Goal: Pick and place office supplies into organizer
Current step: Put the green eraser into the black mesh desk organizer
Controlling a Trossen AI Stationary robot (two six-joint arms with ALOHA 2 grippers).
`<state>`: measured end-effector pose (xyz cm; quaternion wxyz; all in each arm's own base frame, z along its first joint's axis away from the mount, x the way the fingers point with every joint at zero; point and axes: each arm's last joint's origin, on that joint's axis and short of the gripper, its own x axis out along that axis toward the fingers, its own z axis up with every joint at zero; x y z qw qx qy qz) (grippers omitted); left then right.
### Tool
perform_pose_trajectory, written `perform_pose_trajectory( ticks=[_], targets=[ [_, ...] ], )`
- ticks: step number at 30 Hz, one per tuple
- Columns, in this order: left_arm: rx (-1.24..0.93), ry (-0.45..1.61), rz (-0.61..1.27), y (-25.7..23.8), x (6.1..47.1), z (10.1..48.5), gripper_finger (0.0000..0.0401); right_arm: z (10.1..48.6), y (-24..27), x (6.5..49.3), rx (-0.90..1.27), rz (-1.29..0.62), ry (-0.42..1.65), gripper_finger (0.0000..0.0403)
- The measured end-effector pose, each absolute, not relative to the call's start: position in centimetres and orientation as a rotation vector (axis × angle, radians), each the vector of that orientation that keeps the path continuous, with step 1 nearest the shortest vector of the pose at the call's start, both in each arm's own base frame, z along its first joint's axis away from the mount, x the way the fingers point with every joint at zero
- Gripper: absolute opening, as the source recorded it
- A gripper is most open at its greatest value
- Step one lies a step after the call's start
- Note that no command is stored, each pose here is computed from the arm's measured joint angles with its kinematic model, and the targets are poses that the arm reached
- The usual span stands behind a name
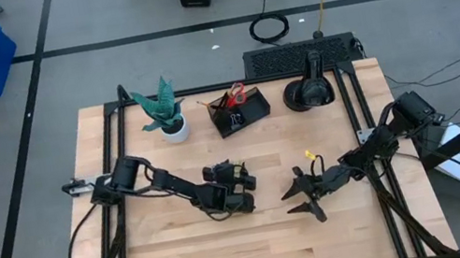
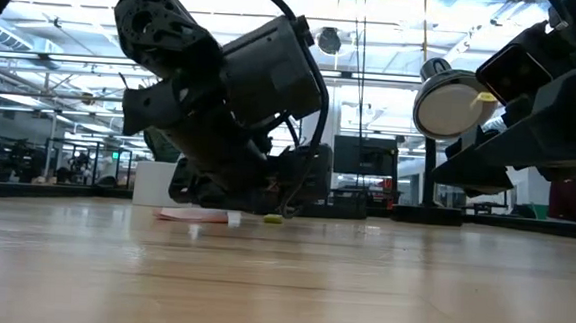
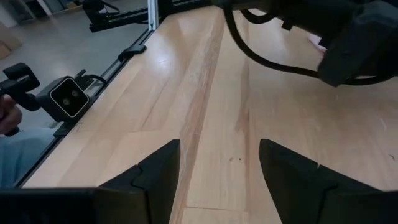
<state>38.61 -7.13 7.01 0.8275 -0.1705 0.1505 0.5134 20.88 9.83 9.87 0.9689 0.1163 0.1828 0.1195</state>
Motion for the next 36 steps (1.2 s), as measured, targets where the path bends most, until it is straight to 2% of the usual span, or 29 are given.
perform_pose_trajectory(
  ticks=[18,36],
  targets=[
    [-0.488,0.386,1.058,-6.28,38.91,6.97,0.0271,9.94,9.84,20.90,0.248,0.241,0.364,0.0210],
    [-0.485,0.388,1.059,-6.27,38.90,6.87,0.0271,9.93,9.84,20.90,0.248,0.241,0.365,0.0210]
  ],
)
